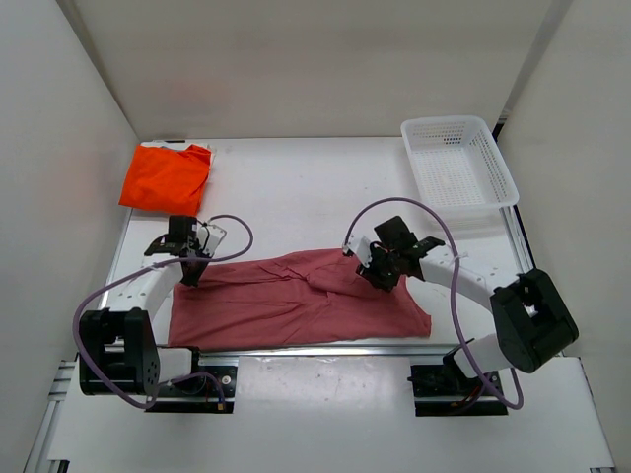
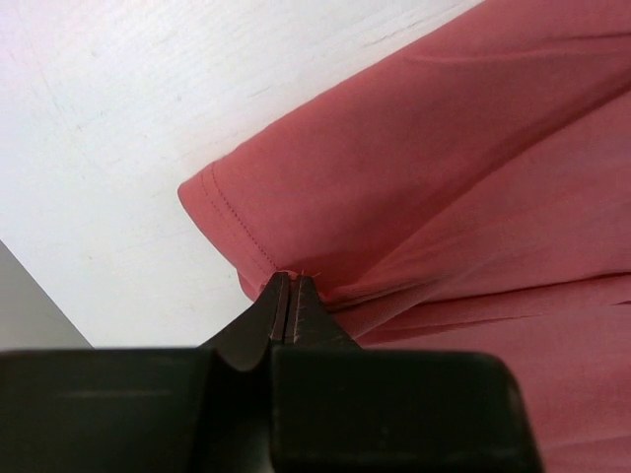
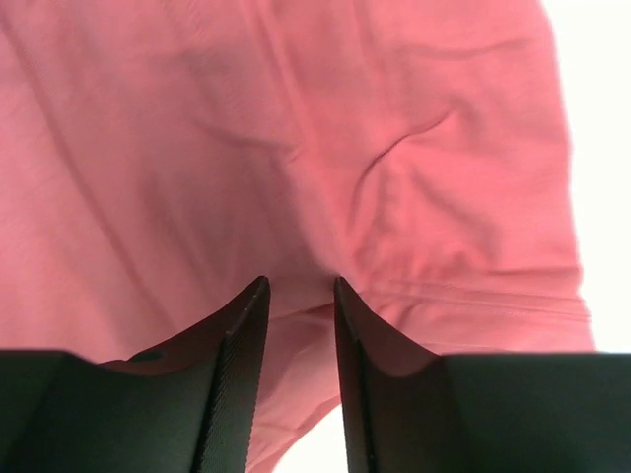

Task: Fold and stack the t-shirts
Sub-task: Fold the other side of the tshirt into a rectangle

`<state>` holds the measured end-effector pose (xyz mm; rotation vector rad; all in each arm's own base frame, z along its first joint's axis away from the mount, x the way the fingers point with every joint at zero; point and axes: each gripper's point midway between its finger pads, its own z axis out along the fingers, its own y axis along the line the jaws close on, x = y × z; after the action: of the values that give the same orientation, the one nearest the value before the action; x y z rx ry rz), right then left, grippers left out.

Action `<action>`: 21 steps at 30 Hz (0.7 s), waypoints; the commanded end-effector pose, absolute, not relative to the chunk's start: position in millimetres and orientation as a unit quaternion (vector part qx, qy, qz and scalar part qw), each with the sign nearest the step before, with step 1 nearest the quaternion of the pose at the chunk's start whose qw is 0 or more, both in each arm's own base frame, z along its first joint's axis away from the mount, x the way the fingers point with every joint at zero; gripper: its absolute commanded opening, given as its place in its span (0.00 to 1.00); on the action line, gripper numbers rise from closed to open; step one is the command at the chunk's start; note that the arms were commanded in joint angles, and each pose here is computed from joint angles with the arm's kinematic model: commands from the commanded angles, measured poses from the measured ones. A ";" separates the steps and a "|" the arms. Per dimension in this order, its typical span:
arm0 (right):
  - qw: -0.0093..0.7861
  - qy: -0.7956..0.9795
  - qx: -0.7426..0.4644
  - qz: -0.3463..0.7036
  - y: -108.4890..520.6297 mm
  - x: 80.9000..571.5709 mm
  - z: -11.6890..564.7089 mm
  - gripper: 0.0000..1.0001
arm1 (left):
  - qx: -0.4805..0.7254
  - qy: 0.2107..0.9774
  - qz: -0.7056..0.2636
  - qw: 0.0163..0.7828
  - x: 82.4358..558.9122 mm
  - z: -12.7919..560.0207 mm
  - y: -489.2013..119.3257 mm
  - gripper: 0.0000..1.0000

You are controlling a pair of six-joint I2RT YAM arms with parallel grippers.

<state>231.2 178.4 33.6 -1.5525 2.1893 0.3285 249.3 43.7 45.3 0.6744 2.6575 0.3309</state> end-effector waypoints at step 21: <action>0.195 0.816 -0.448 0.309 199.0 237.2 51.8 0.44 | 0.237 0.939 0.112 0.222 254.5 51.0 31.5 0.00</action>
<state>256.1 193.1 55.0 -1.2172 2.2785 0.7696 255.6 35.2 50.1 0.6798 2.6145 0.3284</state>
